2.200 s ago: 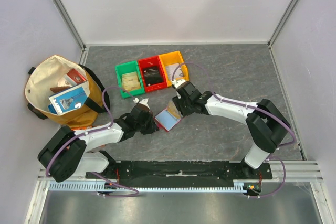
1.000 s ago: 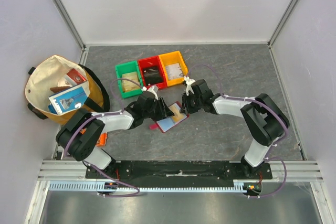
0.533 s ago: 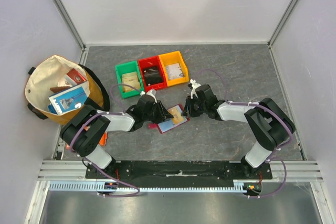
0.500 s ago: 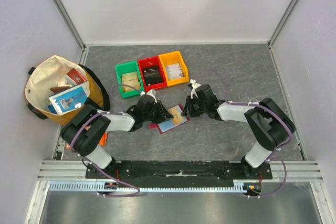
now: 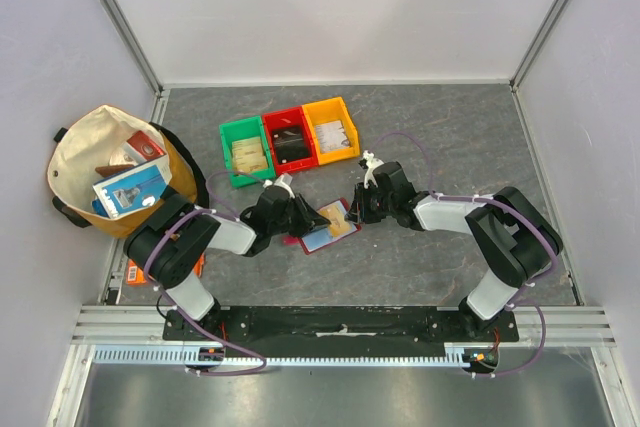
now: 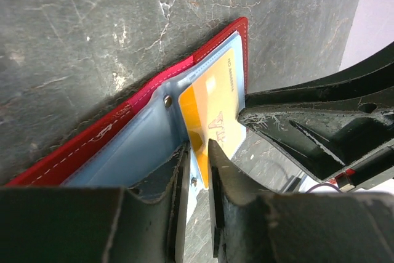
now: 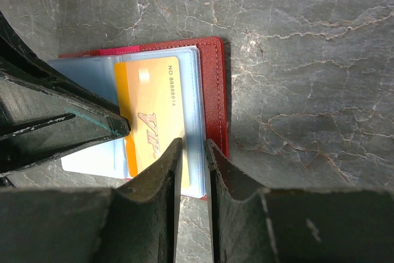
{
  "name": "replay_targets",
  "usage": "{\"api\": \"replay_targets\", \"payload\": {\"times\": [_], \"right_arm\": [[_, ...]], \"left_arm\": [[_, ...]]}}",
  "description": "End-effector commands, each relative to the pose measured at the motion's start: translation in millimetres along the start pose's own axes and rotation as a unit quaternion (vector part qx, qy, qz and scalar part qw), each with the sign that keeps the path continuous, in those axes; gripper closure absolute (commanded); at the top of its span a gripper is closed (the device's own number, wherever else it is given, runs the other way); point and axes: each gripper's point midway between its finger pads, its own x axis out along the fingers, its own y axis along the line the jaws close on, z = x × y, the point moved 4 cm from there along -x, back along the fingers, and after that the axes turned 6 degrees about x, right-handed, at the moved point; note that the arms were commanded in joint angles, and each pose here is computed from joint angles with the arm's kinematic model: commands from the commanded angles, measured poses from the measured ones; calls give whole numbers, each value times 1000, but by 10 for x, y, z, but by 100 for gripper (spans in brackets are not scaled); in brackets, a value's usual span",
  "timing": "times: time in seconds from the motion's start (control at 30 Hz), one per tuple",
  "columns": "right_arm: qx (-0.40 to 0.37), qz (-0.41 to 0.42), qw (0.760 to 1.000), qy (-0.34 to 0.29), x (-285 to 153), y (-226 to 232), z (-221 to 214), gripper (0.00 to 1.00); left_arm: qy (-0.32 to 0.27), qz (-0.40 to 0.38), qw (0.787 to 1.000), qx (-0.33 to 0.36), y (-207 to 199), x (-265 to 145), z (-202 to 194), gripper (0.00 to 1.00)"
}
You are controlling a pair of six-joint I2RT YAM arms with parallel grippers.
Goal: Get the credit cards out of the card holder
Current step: Remove the credit card from the card holder.
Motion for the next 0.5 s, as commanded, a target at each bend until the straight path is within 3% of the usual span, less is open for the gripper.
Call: {"api": "replay_targets", "payload": {"times": [0.0, 0.47], "right_arm": [[13, -20, 999, 47, 3, -123, -278, 73], [16, -21, 998, 52, 20, -151, -315, 73]], "left_arm": [[-6, -3, 1000, -24, 81, -2, -36, 77], [-18, -36, 999, -21, 6, -77, -17, 98]]}}
